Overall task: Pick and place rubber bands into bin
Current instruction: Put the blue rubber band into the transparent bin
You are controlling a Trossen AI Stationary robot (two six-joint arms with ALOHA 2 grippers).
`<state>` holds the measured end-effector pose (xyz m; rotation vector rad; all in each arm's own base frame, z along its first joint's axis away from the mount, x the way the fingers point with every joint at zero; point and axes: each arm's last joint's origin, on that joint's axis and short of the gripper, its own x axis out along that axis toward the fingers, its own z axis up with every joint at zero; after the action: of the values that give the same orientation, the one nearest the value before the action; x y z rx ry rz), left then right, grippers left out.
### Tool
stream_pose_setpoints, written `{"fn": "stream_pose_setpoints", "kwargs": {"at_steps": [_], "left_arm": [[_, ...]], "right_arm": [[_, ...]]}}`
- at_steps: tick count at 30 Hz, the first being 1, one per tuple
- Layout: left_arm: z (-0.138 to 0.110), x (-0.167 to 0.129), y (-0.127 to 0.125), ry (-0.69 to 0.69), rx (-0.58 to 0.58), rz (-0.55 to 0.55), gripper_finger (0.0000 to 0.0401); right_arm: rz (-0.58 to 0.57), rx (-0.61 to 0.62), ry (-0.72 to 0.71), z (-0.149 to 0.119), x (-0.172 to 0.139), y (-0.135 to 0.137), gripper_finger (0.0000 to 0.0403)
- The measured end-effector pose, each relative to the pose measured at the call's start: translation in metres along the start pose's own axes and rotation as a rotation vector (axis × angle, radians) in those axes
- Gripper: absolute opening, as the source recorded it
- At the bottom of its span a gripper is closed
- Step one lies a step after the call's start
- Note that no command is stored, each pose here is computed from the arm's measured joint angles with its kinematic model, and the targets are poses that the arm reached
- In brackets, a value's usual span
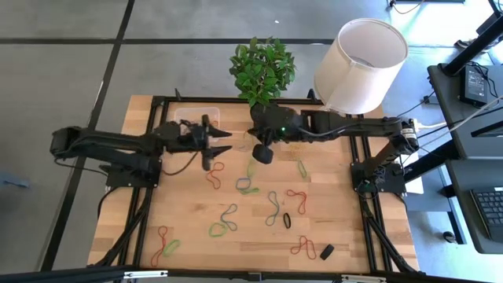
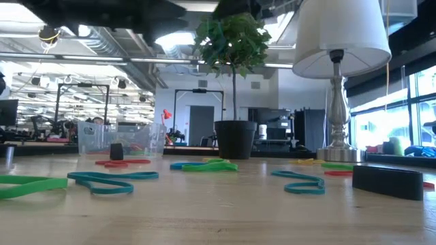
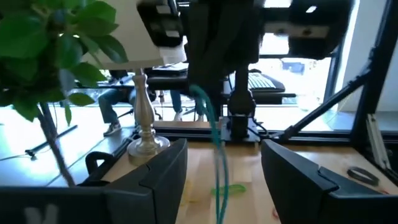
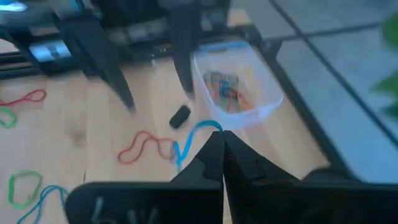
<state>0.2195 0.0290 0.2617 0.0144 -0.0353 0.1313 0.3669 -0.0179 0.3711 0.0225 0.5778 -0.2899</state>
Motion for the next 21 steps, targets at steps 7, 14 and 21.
{"fn": "stream_pose_setpoints", "kwargs": {"at_steps": [7, 14, 21], "left_arm": [[0.001, 0.042, 0.0, 0.047, 0.0, 0.054, 0.0197], [0.002, 0.066, 0.0, 0.062, -0.061, 0.051, 0.0196], [0.006, 0.072, -0.003, 0.056, -0.069, 0.019, 0.0132]], "right_arm": [[0.031, -0.085, -0.026, 0.006, -0.003, 0.001, 0.0], [0.06, -0.096, -0.01, 0.004, -0.003, 0.001, 0.0], [0.06, -0.103, 0.024, 0.001, -0.003, 0.001, 0.0]]}}
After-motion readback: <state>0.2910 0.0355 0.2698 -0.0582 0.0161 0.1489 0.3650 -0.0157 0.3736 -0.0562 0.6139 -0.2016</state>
